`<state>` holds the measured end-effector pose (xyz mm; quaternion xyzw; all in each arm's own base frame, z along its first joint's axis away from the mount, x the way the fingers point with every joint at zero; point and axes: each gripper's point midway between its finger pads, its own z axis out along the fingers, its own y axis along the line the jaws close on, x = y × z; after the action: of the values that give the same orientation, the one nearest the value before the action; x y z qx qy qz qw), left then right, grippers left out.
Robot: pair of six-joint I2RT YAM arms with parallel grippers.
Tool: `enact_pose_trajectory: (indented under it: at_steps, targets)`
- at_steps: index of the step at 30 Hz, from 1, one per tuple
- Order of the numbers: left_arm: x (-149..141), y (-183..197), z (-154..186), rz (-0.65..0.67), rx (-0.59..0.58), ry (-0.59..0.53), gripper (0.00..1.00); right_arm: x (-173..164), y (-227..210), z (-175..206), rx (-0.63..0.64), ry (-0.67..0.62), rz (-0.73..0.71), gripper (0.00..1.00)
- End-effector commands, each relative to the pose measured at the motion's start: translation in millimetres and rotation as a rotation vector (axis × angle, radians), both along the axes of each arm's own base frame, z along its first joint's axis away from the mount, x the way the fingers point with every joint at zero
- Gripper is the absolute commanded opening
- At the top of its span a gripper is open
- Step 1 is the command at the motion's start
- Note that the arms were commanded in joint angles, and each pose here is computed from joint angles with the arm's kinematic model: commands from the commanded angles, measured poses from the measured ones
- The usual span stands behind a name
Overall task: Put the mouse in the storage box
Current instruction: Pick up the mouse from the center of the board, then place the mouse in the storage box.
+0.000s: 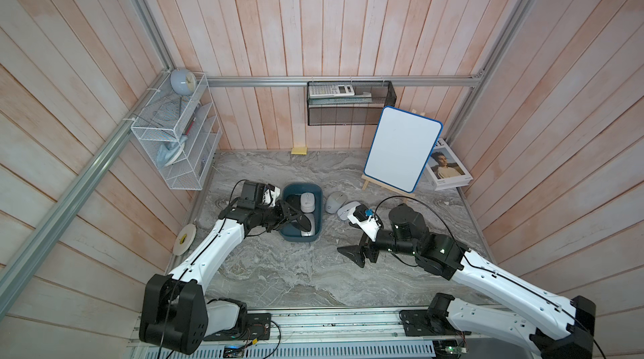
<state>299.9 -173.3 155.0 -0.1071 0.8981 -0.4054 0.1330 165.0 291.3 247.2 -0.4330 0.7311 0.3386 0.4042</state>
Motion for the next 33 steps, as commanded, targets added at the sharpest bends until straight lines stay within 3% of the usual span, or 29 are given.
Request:
enact_pose_trajectory:
  at_steps: [1,13,21,24,33]
  targets:
    - [10.7,8.4,-4.7,-0.034,0.068,-0.023,0.03,2.2,0.1,2.3,0.018,0.001,-0.014,0.98]
    - [22.1,22.3,-41.6,-0.158,0.227,0.07,0.02,2.3,-1.9,4.4,0.023,-0.007,-0.02,0.98]
    - [25.1,18.8,-51.6,-0.225,0.226,0.101,0.03,6.2,0.7,1.0,0.027,-0.004,-0.033,0.98]
    - [25.8,19.0,-59.4,-0.236,0.23,0.124,0.08,7.4,2.2,-2.8,0.02,0.004,-0.035,0.98]
    - [28.8,21.8,-72.4,-0.243,0.232,0.17,0.11,8.7,7.3,-11.8,0.008,0.029,-0.026,0.98]
